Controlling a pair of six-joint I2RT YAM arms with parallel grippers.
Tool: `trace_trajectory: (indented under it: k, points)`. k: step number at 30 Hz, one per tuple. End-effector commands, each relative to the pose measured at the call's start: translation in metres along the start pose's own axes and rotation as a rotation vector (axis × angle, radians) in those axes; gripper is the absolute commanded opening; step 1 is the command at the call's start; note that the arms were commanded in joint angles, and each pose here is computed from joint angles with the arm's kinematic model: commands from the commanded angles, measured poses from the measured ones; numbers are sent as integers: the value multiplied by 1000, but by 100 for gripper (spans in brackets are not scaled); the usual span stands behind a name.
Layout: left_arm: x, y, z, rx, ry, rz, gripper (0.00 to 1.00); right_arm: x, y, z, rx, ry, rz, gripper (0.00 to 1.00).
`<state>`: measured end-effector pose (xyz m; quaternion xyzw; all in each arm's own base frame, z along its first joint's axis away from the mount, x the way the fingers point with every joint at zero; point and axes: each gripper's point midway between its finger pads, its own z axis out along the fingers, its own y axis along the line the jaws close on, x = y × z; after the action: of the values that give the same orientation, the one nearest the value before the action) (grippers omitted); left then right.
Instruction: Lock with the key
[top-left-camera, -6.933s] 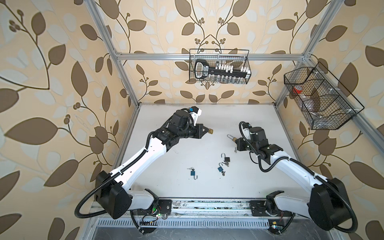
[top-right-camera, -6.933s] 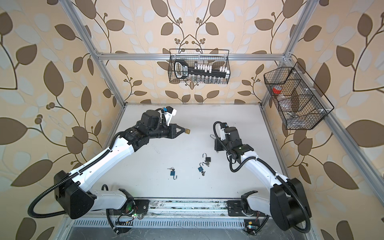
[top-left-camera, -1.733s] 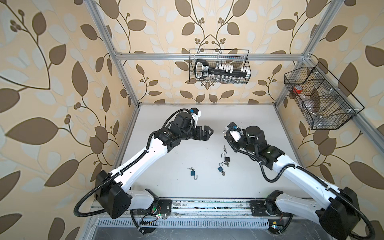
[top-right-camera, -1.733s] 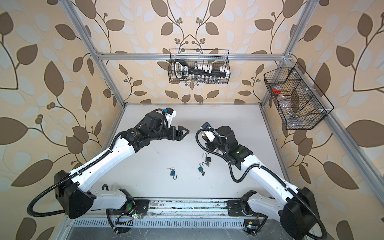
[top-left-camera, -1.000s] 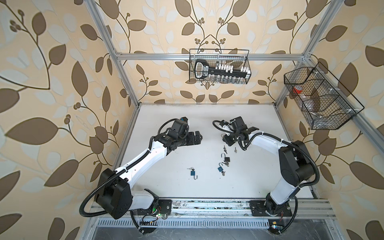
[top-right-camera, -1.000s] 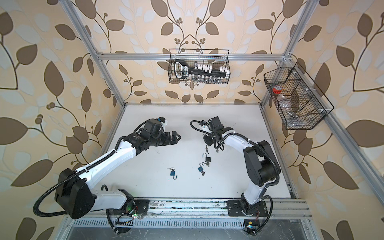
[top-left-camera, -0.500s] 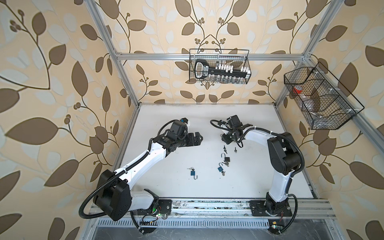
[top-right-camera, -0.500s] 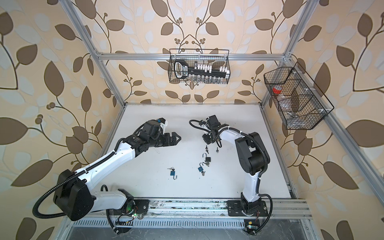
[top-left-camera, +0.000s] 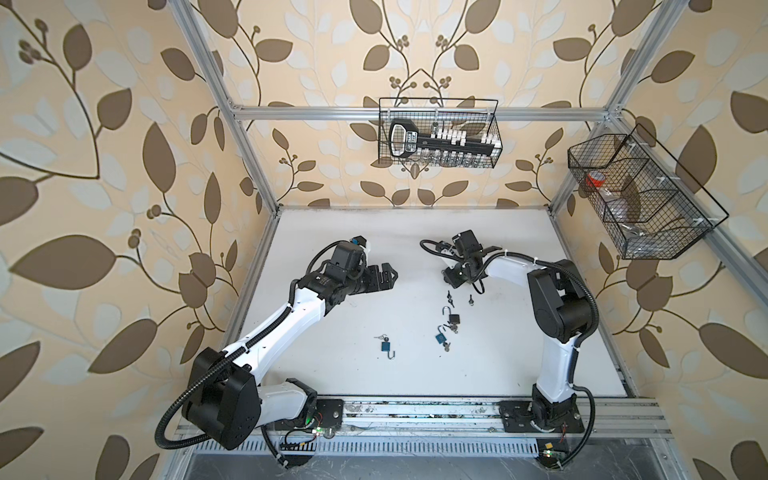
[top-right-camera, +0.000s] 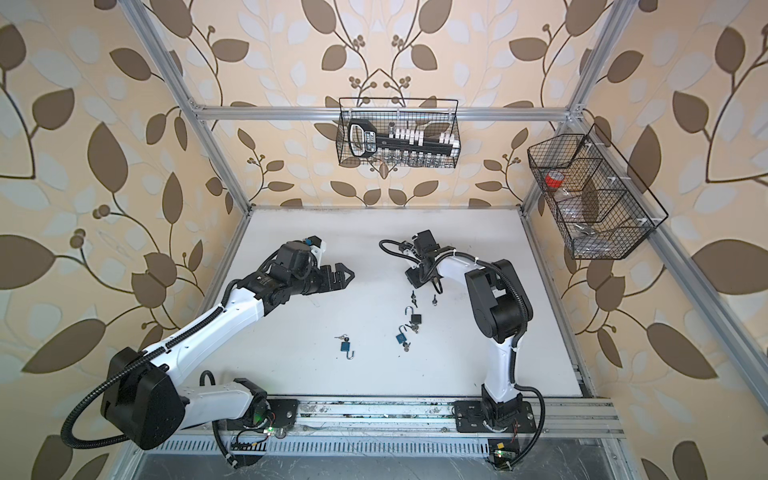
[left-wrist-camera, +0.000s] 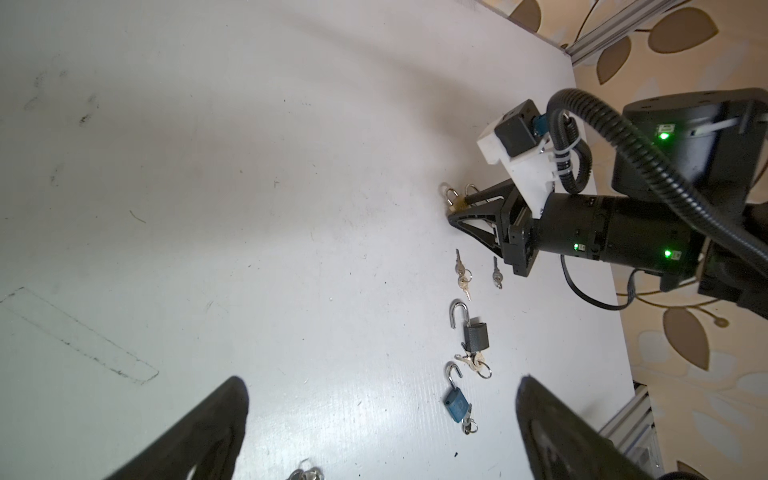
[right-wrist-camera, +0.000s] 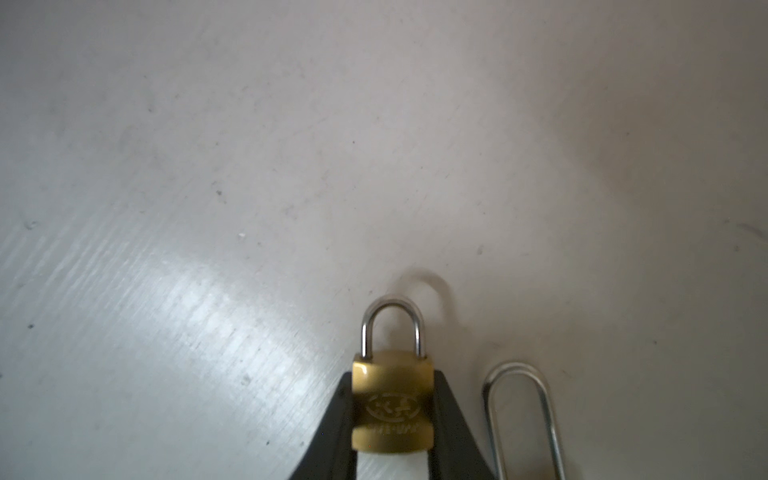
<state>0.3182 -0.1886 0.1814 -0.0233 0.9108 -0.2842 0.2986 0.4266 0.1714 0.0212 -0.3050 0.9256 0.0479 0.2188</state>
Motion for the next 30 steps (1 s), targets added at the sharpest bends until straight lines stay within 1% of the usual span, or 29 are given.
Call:
trace_trajectory:
  k: [1,9,13,17,20,22,26,30]
  points:
    - [-3,5,-8,-14,-22,-24,99,0,-3,4,8,22,-10,27]
    - [-5,9,-16,-28,-55,-14,99,0,-3,1,5,16,-10,39]
    - [-7,10,-17,-43,-56,-1,99,-7,-2,-6,-1,-11,-5,41]
    - [-9,5,-18,-29,-48,34,99,-27,-5,-33,26,-107,26,40]
    - [-10,0,-17,-17,-33,70,99,-33,-8,-59,64,-195,103,41]
    - [-9,-3,-15,2,-32,88,99,-25,-10,-74,96,-235,192,40]
    - [2,-22,-8,47,-17,142,99,4,-7,-97,159,-239,357,39]
    - [25,-43,11,82,35,198,99,30,14,-115,172,-248,434,39]
